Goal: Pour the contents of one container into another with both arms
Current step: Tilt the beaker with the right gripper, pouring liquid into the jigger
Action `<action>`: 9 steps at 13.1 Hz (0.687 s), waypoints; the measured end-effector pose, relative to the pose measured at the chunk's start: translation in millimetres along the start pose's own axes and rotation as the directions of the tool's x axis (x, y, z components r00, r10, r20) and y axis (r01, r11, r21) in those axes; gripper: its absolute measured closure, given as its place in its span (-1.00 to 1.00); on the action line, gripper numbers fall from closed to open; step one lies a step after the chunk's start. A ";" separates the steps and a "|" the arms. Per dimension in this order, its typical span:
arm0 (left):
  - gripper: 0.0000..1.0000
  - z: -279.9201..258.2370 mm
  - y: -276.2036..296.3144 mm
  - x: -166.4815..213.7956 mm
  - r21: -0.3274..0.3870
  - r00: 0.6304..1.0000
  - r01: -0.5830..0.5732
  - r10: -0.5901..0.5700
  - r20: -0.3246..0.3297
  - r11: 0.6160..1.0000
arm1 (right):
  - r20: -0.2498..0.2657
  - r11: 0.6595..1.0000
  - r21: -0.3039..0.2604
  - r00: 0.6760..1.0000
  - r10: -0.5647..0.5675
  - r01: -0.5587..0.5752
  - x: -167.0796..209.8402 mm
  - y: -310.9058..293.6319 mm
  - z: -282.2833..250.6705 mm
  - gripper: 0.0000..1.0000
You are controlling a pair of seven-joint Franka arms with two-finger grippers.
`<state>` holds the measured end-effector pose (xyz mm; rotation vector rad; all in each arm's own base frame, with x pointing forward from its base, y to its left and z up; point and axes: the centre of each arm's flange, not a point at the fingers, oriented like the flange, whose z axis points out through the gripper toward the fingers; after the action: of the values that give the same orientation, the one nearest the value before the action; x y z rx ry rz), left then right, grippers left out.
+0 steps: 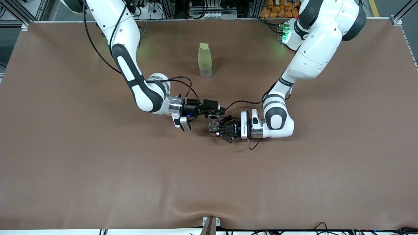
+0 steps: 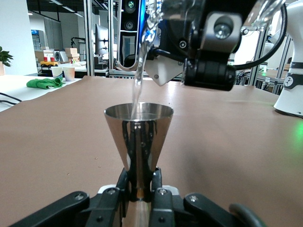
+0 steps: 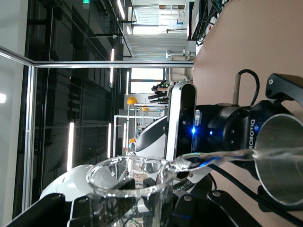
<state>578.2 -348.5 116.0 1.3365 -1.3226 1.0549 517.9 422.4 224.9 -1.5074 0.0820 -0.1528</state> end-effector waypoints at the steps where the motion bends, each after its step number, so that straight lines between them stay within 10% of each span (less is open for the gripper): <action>1: 0.59 -0.1 -0.2 0.1 0.000 1.000 0.000 0.000 0.000 1.000 | 0.002 1.000 0.005 1.000 0.013 -0.013 -0.1 -0.7 0.6 0.65; 9: 0.59 -0.3 -0.4 0.3 0.001 1.000 -0.001 0.001 -0.001 1.000 | 0.044 0.980 0.055 0.981 0.190 -0.192 -3.4 -7.2 6.2 0.65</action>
<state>578.6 -348.3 116.3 1.3362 -1.3225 1.0563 515.2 428.6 232.4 -1.4340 0.1889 0.0281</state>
